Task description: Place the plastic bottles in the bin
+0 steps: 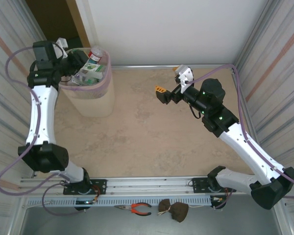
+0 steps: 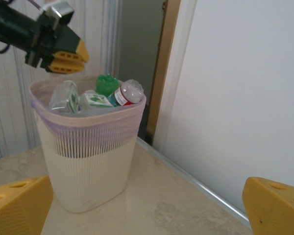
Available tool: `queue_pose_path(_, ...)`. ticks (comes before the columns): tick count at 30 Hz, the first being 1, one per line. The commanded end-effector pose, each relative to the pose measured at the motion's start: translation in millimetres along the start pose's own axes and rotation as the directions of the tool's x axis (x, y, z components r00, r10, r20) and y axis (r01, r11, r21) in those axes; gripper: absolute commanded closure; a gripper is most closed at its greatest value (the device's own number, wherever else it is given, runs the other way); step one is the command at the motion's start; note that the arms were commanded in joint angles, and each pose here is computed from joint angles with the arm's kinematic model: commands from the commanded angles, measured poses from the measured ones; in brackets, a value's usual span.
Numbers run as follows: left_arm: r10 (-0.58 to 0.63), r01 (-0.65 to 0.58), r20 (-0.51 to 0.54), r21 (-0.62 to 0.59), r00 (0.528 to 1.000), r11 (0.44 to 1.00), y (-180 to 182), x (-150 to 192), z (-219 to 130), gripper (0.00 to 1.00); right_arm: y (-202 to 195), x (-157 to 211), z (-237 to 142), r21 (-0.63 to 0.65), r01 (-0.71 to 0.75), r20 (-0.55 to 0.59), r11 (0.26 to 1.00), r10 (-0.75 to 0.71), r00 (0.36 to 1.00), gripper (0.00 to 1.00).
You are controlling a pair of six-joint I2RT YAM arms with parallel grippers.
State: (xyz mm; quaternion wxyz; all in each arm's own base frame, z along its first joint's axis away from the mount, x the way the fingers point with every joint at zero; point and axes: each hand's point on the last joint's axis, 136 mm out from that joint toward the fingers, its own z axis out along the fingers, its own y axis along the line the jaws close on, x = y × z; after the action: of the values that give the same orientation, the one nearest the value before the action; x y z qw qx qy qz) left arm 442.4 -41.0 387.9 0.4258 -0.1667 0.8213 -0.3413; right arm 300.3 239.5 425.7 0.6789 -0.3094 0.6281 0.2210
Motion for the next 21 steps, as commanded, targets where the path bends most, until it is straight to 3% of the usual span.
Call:
queue_pose_path(1,0.032,-0.036,-0.044,-0.11,0.999,0.993,28.9,8.6,1.5,0.69,-4.3,-2.4,-6.7,0.022,0.005,0.004,1.0,-0.005,1.0,0.02)
queue_pose_path(6,-0.052,0.037,-0.075,-0.194,0.996,0.98,80.4,26.6,6.9,0.7,-4.2,-1.2,-7.4,0.022,-0.002,0.003,1.0,0.002,1.0,0.02)
queue_pose_path(9,-0.072,0.057,-0.081,-0.18,0.994,0.982,87.7,31.5,8.1,0.7,-3.4,-4.0,-7.1,0.017,-0.006,0.008,1.0,0.006,1.0,0.02)
queue_pose_path(21,0.067,-0.065,0.079,-0.03,0.995,0.997,12.7,-1.6,-47.6,0.69,-23.5,-3.0,-21.3,0.119,-0.036,-0.035,0.992,0.04,0.999,0.03)
